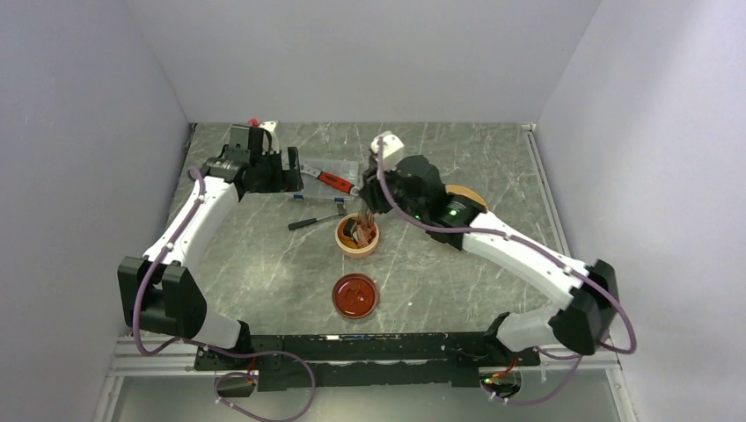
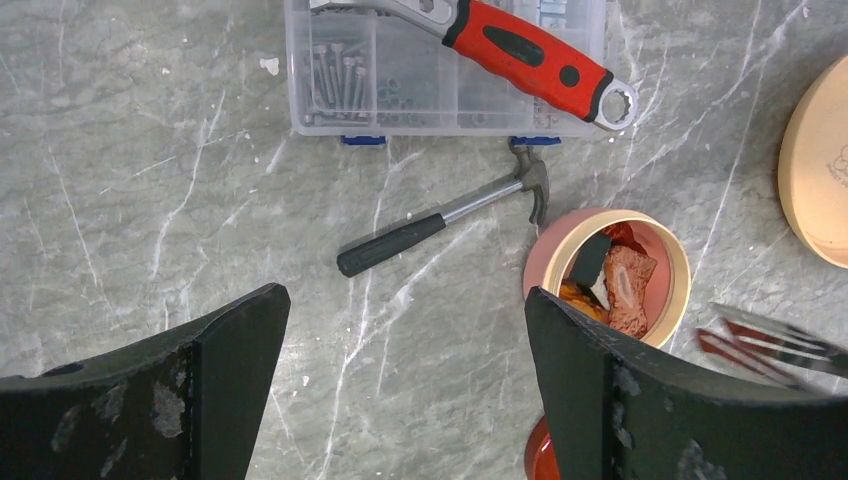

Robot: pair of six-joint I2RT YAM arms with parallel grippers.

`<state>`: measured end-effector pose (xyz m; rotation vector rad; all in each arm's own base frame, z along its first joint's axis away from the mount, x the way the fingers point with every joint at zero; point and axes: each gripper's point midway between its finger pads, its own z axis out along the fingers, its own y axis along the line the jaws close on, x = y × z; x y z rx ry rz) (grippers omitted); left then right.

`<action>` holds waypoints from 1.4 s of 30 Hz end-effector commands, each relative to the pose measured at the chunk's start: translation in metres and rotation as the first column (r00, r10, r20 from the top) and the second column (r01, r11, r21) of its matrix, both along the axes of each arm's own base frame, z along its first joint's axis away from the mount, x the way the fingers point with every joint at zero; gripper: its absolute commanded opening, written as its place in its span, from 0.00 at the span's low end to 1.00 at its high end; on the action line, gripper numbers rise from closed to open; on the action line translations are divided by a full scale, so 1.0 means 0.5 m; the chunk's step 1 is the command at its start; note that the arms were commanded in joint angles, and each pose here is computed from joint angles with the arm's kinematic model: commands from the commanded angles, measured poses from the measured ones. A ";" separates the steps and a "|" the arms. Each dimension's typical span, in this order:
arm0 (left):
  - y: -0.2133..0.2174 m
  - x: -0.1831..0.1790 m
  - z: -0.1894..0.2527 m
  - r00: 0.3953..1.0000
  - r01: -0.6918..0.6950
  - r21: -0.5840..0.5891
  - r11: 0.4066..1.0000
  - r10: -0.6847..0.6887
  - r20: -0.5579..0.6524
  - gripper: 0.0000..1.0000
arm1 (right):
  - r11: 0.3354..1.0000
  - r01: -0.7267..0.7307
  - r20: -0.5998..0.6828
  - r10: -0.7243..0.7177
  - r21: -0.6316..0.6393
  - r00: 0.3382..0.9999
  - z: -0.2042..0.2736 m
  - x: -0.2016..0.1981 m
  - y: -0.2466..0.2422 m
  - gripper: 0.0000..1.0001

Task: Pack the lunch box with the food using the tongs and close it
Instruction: Pick up the fake food from the plate.

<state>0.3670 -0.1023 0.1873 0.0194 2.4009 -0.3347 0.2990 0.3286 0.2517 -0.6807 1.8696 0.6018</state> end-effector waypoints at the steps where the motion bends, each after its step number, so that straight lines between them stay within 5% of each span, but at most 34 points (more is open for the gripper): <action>1: 0.004 0.010 0.036 0.997 -0.004 -0.007 1.000 0.004 0.075 0.94 | 0.957 0.284 0.052 -0.287 0.057 0.956 0.103 0.017 -0.122 0.36; 7: 0.001 0.010 0.037 0.997 0.000 -0.012 1.000 0.001 0.075 0.94 | 0.775 0.632 -0.018 -0.631 0.005 0.775 0.075 0.052 -0.330 0.38; 15: 0.001 0.011 0.030 0.998 0.001 -0.011 1.000 0.000 0.064 0.94 | 0.514 0.854 0.010 -0.856 -0.087 0.516 0.015 0.095 -0.520 0.41; 29: 0.001 0.011 0.026 0.998 0.001 -0.007 1.000 -0.001 0.057 0.94 | 0.313 0.936 0.043 -0.945 -0.162 0.323 -0.087 0.138 -0.602 0.43; 42: 0.001 0.011 0.027 0.998 0.003 -0.007 1.000 -0.002 0.057 0.94 | 0.288 0.942 0.034 -0.954 -0.173 0.298 -0.131 0.161 -0.619 0.46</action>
